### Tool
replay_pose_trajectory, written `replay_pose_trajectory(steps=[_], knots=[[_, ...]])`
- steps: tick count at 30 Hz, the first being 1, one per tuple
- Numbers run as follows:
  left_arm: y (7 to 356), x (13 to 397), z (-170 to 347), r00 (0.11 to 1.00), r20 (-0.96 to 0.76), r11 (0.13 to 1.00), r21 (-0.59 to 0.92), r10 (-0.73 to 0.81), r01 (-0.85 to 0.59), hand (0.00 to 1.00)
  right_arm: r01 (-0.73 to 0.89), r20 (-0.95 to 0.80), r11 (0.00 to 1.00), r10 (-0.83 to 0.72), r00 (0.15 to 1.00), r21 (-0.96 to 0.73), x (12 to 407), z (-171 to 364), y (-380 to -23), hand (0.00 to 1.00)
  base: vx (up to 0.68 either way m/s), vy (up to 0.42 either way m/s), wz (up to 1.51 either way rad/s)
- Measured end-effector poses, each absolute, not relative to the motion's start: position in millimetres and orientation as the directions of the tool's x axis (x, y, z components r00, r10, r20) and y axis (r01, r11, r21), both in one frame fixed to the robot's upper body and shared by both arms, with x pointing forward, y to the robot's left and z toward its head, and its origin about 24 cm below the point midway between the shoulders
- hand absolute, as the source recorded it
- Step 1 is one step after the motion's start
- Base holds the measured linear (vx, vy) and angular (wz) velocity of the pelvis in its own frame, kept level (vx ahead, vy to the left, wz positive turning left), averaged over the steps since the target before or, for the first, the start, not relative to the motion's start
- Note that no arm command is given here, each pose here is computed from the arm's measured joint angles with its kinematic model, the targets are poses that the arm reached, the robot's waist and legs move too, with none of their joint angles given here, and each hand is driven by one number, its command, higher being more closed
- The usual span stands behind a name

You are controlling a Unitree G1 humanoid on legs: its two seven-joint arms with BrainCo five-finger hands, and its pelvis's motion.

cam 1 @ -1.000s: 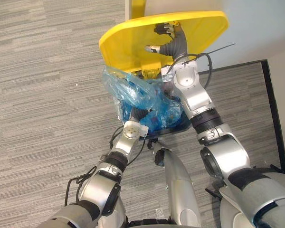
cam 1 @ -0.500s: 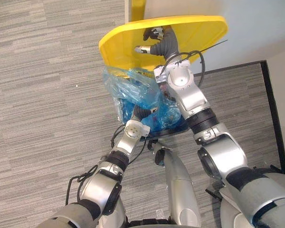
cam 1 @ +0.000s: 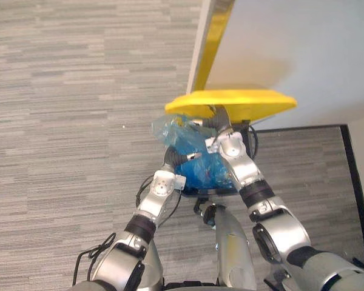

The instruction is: Gather rubbish on tea table into small bin, then transfer packed bag to large trash can.

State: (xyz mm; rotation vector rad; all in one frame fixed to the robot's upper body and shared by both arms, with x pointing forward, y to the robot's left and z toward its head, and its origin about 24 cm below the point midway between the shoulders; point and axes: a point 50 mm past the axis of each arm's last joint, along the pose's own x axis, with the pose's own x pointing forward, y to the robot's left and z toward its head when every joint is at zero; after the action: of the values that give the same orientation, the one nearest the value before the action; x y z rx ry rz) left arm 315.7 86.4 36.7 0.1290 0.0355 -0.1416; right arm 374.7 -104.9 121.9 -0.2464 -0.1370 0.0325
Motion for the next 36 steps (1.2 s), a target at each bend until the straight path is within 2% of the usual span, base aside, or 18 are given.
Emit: replay_pose_trajectory(steps=[5,6,7,11,12,14,17,20,23,24,26,29,30,36], knots=[[126.9,287.7,-1.4,0.984,-0.172,0.992,0.100,-0.055,0.073,0.00,0.033,0.016,0.975,-0.030,0.999,-0.220,359.7,80.7,-129.7,0.00,0.00,-0.037,0.25],[149.4,272.4,-18.8,0.971,-0.237,0.997,0.081,0.021,-0.002,0.00,0.029,-0.028,0.975,-0.036,0.999,-0.221,352.2,65.6,-133.6,0.00,0.00,0.000,0.00],[155.0,266.5,-24.9,0.965,-0.260,0.997,0.075,0.040,-0.021,0.00,0.030,-0.044,0.975,-0.041,0.998,-0.221,349.3,60.0,-135.4,0.00,0.04,0.000,0.04],[196.9,216.1,-78.9,0.850,-0.491,0.981,0.074,0.191,-0.178,0.00,0.050,-0.146,0.977,-0.082,0.986,-0.208,328.7,26.8,-151.3,0.00,0.02,0.009,0.04],[198.4,213.7,-81.5,0.841,-0.503,0.980,0.079,0.197,-0.183,0.00,0.050,-0.148,0.977,-0.081,0.986,-0.207,328.0,26.0,-151.5,0.00,0.00,0.000,0.00],[208.4,182.9,-111.7,0.725,-0.644,0.969,0.137,0.244,-0.205,0.00,0.032,-0.179,0.982,-0.067,0.982,-0.187,314.3,13.4,-149.8,0.00,0.00,0.029,-0.06],[202.7,164.5,-127.0,0.650,-0.719,0.968,0.137,0.245,-0.213,0.00,0.022,-0.196,0.987,-0.054,0.979,-0.160,301.8,3.2,-145.4,0.00,-0.03,0.044,-0.27],[196.8,160.8,-131.8,0.629,-0.740,0.969,0.133,0.237,-0.209,0.00,0.007,-0.293,0.992,-0.044,0.955,-0.126,276.1,-25.4,-140.7,0.00,-0.06,0.063,-0.43],[191.8,156.0,-136.1,0.606,-0.761,0.967,0.118,0.233,-0.225,0.00,0.036,-0.465,0.994,-0.080,0.882,-0.101,228.5,-70.7,-148.7,0.00,-0.08,0.051,-0.29],[192.1,154.5,-136.8,0.601,-0.764,0.967,0.121,0.236,-0.226,0.00,0.081,-0.583,0.993,-0.119,0.803,-0.091,196.9,-98.5,-154.4,0.00,-0.07,-0.031,0.18],[197.0,153.2,-136.7,0.593,-0.763,0.958,0.123,0.258,-0.259,0.00,0.149,-0.718,0.986,-0.158,0.678,-0.076,157.6,-127.8,-159.4,0.00,-0.03,-0.090,0.07],[179.2,138.3,-147.4,0.521,-0.820,0.946,0.071,0.236,-0.318,0.00,0.242,-0.793,0.962,-0.246,0.557,-0.128,130.5,-144.4,-184.1,0.00,-0.03,-0.103,-0.44],[177.5,146.2,-144.5,0.537,-0.810,0.943,0.057,0.236,-0.329,0.00,0.265,-0.823,0.955,-0.252,0.508,-0.129,119.1,-150.3,-183.4,0.00,0.00,-0.146,-0.27],[164.5,134.9,-152.2,0.485,-0.850,0.943,0.038,0.205,-0.332,0.00,0.344,-0.863,0.926,-0.296,0.409,-0.155,104.4,-157.4,-197.3,0.00,-0.08,-0.019,-0.13]])
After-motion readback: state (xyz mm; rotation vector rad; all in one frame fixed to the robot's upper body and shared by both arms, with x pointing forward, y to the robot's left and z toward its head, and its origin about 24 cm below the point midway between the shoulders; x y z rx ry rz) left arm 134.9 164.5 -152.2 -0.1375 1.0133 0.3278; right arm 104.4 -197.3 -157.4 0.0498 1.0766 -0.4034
